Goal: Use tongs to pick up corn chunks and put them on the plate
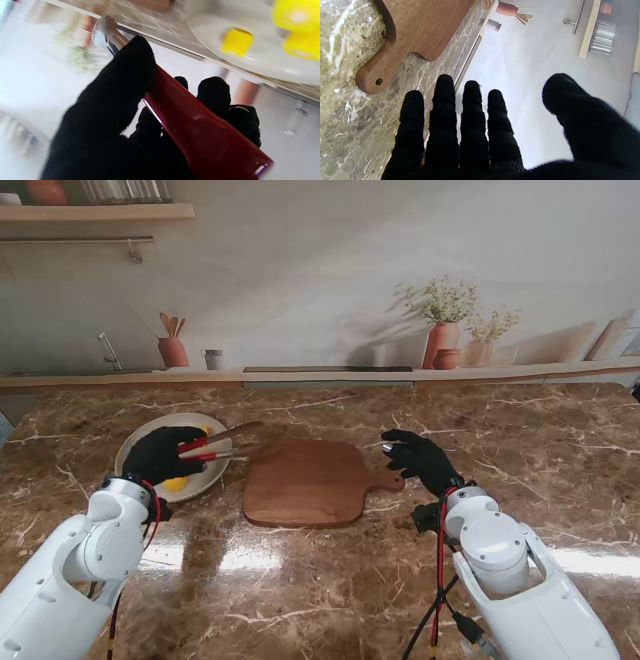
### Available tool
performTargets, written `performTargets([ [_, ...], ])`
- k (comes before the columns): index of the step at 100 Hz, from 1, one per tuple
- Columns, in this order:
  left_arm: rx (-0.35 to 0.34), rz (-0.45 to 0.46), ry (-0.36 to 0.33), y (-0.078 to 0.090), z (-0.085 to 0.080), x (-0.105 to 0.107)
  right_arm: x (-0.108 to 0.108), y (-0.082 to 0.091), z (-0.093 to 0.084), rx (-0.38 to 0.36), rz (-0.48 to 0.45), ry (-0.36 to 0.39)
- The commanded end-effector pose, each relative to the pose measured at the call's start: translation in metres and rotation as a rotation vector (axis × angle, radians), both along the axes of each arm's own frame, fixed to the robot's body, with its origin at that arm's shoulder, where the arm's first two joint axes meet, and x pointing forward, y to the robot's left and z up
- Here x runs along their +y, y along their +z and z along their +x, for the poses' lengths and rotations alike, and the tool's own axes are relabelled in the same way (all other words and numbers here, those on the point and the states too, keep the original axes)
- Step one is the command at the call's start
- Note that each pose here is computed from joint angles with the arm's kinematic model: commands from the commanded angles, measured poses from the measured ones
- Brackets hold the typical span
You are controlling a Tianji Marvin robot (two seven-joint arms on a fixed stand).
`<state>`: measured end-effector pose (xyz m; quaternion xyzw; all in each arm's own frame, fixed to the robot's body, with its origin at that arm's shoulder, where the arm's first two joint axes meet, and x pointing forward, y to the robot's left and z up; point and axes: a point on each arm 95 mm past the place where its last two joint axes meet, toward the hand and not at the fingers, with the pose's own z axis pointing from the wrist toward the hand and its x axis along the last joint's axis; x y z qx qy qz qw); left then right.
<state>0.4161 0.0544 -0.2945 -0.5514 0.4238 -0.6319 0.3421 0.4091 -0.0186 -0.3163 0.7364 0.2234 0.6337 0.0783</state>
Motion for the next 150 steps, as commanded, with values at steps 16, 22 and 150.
performTargets([
  [16,0.053,-0.047,-0.192,-0.026,-0.039,-0.04,-0.006,0.003,0.001,0.003,-0.01,-0.016],
  [22,0.067,-0.042,-0.24,-0.03,-0.048,-0.045,-0.007,0.004,0.001,0.001,-0.012,-0.019],
  [150,0.311,0.047,-0.598,-0.08,-0.084,-0.044,-0.004,0.004,0.002,-0.003,0.0,-0.021],
])
